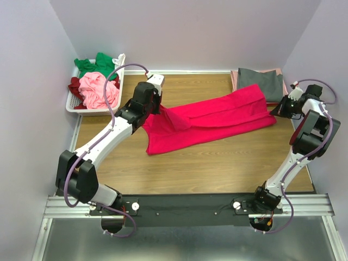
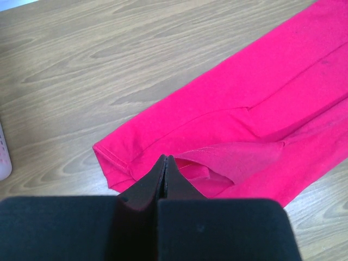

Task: Fold and stack the t-shirts
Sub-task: Fold the tshirt

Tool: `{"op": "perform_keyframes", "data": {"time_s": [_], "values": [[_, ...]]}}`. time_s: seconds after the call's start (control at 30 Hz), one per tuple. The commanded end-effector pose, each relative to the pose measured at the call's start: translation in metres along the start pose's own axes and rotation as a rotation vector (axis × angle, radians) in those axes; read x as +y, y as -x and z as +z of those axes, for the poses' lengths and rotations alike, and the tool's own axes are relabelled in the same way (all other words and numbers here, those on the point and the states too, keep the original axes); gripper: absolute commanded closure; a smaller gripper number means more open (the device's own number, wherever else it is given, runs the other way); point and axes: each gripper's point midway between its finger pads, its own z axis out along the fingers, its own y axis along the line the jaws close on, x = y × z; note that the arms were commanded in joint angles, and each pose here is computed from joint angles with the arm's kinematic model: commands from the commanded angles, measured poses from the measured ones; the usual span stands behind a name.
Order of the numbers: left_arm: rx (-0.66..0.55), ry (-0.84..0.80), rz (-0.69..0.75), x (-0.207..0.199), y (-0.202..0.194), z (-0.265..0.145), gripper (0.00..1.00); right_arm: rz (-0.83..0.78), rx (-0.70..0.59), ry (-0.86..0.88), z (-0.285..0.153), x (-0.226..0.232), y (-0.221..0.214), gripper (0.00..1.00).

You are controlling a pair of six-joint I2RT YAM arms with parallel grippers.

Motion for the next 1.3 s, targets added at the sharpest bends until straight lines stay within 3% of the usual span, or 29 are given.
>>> {"op": "perform_keyframes", "data": {"time_s": [0.0, 0.57, 1.27], "values": [[-0.049, -0.026, 0.007, -0.003, 0.02, 0.003, 1.0, -0.01, -0.049, -0.051, -0.015, -0.006, 0.01, 1.0], [-0.054, -0.045, 0.01, -0.005, 0.02, 0.002, 1.0, -0.005, -0.07, -0.087, -0.04, -0.007, -0.002, 1.0], [-0.039, -0.013, -0.001, 0.004, 0.013, 0.001, 1.0, 0.04, -0.035, -0.022, -0.001, -0.012, 0.006, 0.98]]}}
